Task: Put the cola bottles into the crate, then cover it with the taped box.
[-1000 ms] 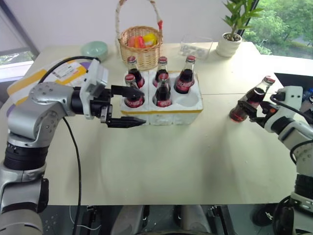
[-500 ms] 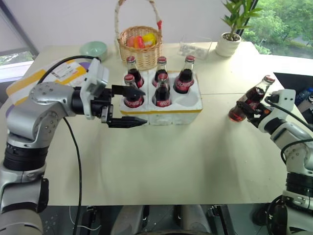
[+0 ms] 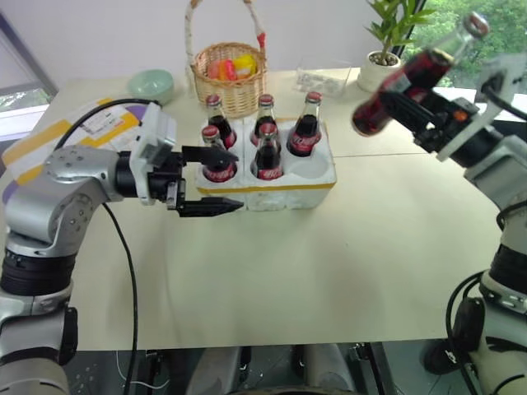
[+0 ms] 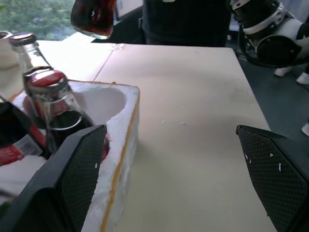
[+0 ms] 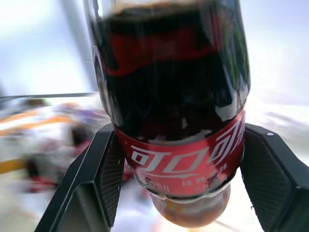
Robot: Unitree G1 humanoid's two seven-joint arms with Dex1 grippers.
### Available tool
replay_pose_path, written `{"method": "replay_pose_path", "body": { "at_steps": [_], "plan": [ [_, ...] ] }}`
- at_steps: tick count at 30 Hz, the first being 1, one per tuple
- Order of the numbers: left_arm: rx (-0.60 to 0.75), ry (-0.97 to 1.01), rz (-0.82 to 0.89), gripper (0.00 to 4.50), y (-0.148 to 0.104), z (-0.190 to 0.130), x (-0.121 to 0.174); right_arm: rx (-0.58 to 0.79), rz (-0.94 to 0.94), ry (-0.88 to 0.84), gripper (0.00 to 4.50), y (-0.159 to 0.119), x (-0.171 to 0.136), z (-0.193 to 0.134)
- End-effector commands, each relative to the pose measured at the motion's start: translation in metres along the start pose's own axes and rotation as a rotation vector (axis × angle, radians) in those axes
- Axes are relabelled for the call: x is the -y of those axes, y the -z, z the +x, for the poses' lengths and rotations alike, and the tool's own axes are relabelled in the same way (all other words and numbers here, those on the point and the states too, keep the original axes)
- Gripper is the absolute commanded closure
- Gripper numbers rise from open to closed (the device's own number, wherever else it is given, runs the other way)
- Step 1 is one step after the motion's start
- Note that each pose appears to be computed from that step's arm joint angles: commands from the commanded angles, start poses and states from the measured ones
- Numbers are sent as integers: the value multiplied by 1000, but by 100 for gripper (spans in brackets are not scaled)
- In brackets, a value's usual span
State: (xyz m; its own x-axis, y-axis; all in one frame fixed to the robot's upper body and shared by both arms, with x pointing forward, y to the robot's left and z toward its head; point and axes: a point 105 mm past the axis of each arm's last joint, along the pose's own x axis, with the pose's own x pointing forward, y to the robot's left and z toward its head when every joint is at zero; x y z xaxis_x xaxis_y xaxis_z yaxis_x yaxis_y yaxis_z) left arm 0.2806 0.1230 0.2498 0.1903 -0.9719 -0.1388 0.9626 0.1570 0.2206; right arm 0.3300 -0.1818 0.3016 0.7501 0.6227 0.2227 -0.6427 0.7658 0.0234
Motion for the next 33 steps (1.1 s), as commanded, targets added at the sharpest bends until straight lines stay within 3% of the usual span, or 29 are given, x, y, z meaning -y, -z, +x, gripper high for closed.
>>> {"method": "replay_pose_path", "body": {
  "at_steps": [1,4,10,19,25,28,33],
  "plan": [
    [8,-32,46,0,-9,-7,0,-20,-94,-115,172,-2,-32,13],
    [11,-41,47,0,-10,-7,0,-84,-129,-184,172,19,-50,28],
    [5,-62,55,0,-12,-9,-1,-159,-204,-135,172,44,-38,42],
    [2,-81,57,0,-13,-12,-3,-311,-142,-244,172,85,-48,37],
    [2,-94,63,0,-14,-13,-5,-365,-60,-227,172,103,-36,49],
    [0,-98,65,0,-14,-13,-4,-380,-34,-210,22,109,-30,55],
    [-5,-123,65,0,-13,-16,-2,-378,-37,-225,10,104,-27,59]
  ]
}}
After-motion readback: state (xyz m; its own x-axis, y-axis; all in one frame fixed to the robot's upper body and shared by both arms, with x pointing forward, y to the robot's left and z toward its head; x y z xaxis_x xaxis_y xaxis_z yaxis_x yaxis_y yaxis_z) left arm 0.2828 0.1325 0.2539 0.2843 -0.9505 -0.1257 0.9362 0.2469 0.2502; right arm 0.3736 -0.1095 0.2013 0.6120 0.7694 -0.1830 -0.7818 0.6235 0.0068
